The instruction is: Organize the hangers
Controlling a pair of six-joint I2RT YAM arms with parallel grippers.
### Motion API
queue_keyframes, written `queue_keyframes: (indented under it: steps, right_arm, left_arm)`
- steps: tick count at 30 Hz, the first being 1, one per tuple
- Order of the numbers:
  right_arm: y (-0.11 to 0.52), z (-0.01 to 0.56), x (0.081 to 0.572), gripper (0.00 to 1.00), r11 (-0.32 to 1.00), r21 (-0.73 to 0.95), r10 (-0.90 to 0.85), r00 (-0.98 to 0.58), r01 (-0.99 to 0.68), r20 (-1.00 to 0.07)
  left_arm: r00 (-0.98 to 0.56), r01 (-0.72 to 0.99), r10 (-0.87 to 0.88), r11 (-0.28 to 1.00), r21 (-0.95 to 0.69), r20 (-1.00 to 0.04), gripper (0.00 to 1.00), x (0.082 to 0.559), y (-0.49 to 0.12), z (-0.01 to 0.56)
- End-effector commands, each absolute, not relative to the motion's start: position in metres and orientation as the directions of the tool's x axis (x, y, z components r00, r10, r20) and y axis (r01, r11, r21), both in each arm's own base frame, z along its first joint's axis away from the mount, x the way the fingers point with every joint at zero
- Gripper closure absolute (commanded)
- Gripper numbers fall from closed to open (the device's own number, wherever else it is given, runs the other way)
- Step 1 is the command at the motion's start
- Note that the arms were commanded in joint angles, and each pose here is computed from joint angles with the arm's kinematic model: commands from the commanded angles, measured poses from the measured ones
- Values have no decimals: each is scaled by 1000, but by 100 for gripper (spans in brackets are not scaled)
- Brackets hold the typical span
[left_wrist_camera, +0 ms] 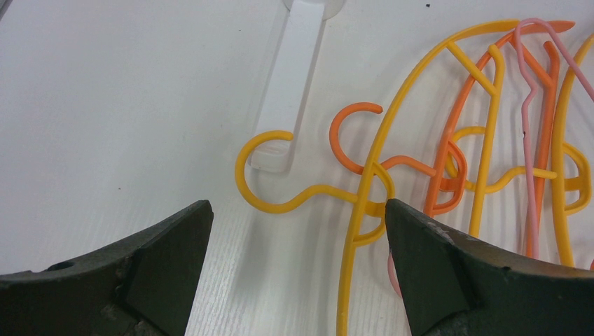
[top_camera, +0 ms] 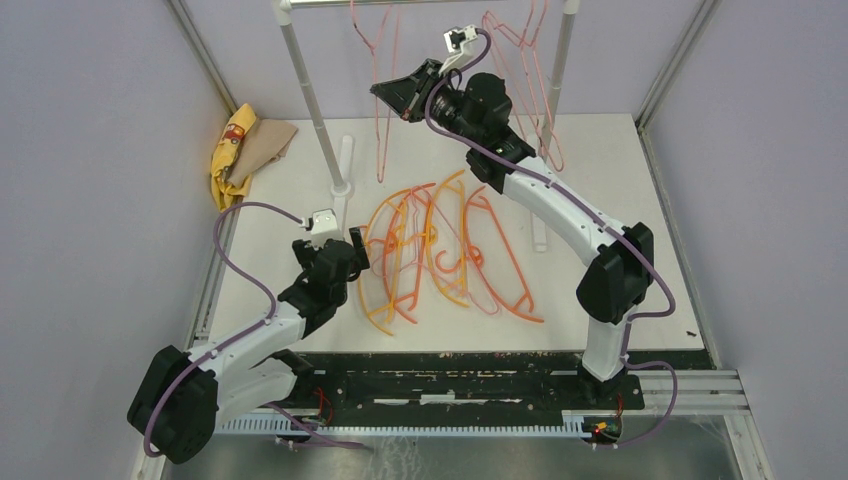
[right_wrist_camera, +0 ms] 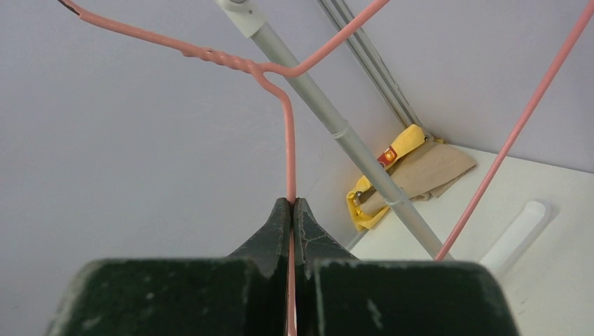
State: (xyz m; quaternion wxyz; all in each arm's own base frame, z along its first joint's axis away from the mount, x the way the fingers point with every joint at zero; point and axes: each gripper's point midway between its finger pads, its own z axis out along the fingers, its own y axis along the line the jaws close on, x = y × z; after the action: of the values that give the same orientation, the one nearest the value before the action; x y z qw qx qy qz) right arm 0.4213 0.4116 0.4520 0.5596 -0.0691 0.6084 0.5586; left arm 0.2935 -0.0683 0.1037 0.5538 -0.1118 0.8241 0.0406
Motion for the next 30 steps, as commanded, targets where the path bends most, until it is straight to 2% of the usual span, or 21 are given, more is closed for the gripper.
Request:
queue_keyframes:
  steps: [1,12,30]
  right_arm:
    - [394,497,426,99,371,590,640,-262,-717,-722]
    - [346,479,464,99,433,682,727,-218,-590,-650]
    - [266,459,474,100,493,740,779,-145,-457,-609]
  left_arm:
    - [-307,-248,-206,960,-131,-929,1,297,-71,118]
    - [-301,-243,-213,960,-142,-929,1,295,-71,120]
    - [-301,-250,-210,959,-135,-930,1,295,-69,119]
